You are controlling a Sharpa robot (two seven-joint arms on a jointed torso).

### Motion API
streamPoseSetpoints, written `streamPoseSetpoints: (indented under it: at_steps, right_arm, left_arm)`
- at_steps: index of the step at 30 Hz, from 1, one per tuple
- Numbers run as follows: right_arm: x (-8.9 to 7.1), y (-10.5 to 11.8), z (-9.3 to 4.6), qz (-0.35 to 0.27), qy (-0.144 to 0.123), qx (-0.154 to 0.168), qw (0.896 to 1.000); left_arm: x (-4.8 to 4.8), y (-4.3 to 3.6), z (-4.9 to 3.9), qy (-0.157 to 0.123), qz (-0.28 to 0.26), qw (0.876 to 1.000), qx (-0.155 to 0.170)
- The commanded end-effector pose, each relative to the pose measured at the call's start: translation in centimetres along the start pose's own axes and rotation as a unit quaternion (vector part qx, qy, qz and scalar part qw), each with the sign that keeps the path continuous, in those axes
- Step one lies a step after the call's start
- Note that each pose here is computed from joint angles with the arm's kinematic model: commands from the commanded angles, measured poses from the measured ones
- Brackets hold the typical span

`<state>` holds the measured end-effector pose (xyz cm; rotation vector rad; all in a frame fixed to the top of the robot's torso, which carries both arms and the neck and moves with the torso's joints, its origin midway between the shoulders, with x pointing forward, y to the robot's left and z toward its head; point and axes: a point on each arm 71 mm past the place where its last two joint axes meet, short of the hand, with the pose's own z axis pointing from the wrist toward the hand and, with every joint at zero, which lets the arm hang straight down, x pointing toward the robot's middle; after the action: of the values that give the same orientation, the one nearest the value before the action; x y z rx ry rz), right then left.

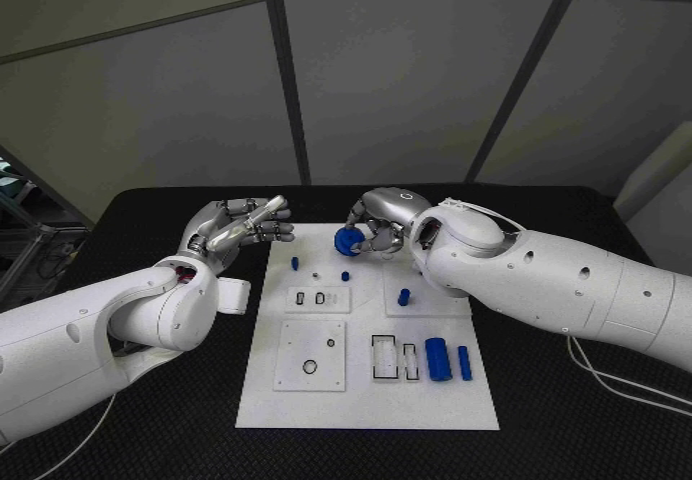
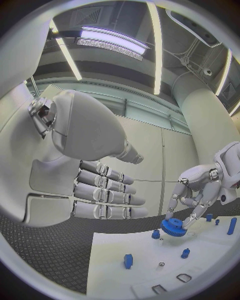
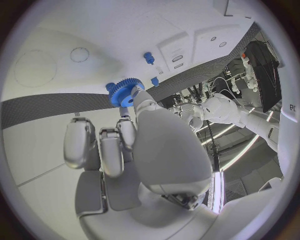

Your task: Assemble the parts on the task board

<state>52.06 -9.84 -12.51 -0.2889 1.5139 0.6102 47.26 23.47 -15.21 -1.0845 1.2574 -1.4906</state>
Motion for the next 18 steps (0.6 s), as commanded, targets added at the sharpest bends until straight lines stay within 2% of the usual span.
streamPoseSetpoints:
  at_steps: [1, 10, 18]
  right_arm:
    - [0.2, 0.4, 0.4, -0.017, -0.006, -0.008, 1.0]
    - [1.4, 1.0, 1.3, -0.02, 0.011, -0.008, 1.0]
    - [1.8, 1.2, 1.8, -0.022, 0.008, -0.002, 1.0]
  left_arm:
    - [0.17, -0.2, 0.04, 0.007, 0.0, 1.0, 0.006]
    - [0.21, -0.18, 0.09, 0.006, 0.0, 1.0, 0.006]
    - [0.21, -0.21, 0.05, 0.006, 0.0, 1.0, 0.006]
